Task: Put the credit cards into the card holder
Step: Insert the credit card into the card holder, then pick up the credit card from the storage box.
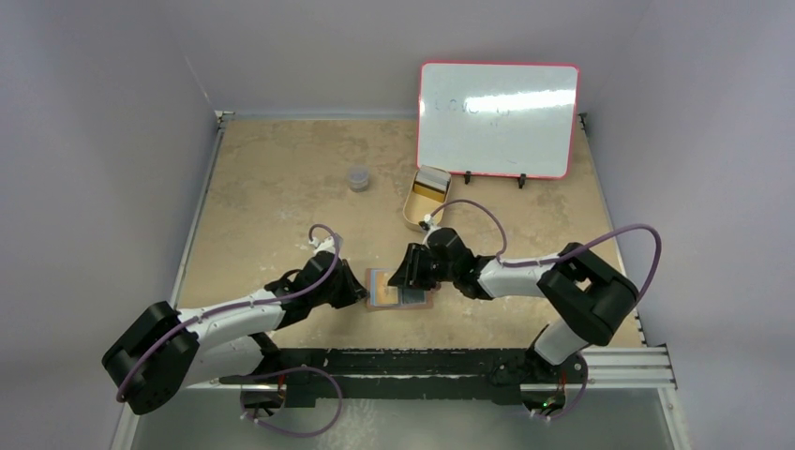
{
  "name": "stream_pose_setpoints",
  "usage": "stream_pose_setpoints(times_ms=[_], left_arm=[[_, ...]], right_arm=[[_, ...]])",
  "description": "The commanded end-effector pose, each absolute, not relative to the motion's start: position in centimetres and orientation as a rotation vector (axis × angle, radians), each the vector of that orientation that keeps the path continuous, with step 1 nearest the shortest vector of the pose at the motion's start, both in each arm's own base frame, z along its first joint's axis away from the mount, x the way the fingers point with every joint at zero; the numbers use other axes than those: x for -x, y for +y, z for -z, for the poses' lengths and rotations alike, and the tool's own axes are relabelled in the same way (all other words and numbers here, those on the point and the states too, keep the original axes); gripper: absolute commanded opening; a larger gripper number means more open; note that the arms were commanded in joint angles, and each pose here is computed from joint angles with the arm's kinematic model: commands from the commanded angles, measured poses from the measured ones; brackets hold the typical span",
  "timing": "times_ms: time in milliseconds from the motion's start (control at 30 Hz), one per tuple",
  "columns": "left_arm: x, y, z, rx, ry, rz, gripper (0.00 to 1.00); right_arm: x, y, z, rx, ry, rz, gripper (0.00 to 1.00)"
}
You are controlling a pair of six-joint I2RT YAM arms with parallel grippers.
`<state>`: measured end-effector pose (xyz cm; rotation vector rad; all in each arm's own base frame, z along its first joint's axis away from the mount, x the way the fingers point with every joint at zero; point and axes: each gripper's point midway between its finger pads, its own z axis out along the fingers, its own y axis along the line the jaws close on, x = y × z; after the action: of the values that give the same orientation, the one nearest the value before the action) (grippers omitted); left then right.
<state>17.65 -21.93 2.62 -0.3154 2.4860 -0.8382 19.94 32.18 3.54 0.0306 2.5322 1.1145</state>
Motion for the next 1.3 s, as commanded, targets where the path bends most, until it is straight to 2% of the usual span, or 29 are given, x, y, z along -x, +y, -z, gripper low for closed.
stream_pose_setpoints(times_ms=[0, 233, 433, 567, 933, 1267], left_arm=[[-18.1, -22.7, -3.3, 0.321, 2.447, 0.901, 0.0], [-18.0, -22.6, -3.3, 0.314, 2.45, 0.897, 0.0], [-17.9, -22.7, -3.6, 0.304, 2.446, 0.908, 0.0], [-17.9, -22.8, -3.9, 0.296, 2.44, 0.917, 0.0], [-17.8, -23.1, -4.4, 0.266, 2.442, 0.934, 0.0], [-18.0, -23.8, -5.3, 0.257, 2.425, 0.984, 0.0]], right_arm=[[-20.2, 34.6, -6.1, 0.008, 2.449, -1.269, 0.39], [-19.6, 34.1, -5.9, 0.05, 2.491, -1.232, 0.39], [-22.3, 31.8, -9.0, 0.14, 2.397, -1.039, 0.42], [-25.1, 29.8, -12.2, 0.237, 2.301, -0.883, 0.42], [-34.7, 21.0, -17.1, 0.328, 2.157, -0.196, 0.45], [-42.5, 20.5, -15.5, 0.582, 2.092, 0.148, 0.5]])
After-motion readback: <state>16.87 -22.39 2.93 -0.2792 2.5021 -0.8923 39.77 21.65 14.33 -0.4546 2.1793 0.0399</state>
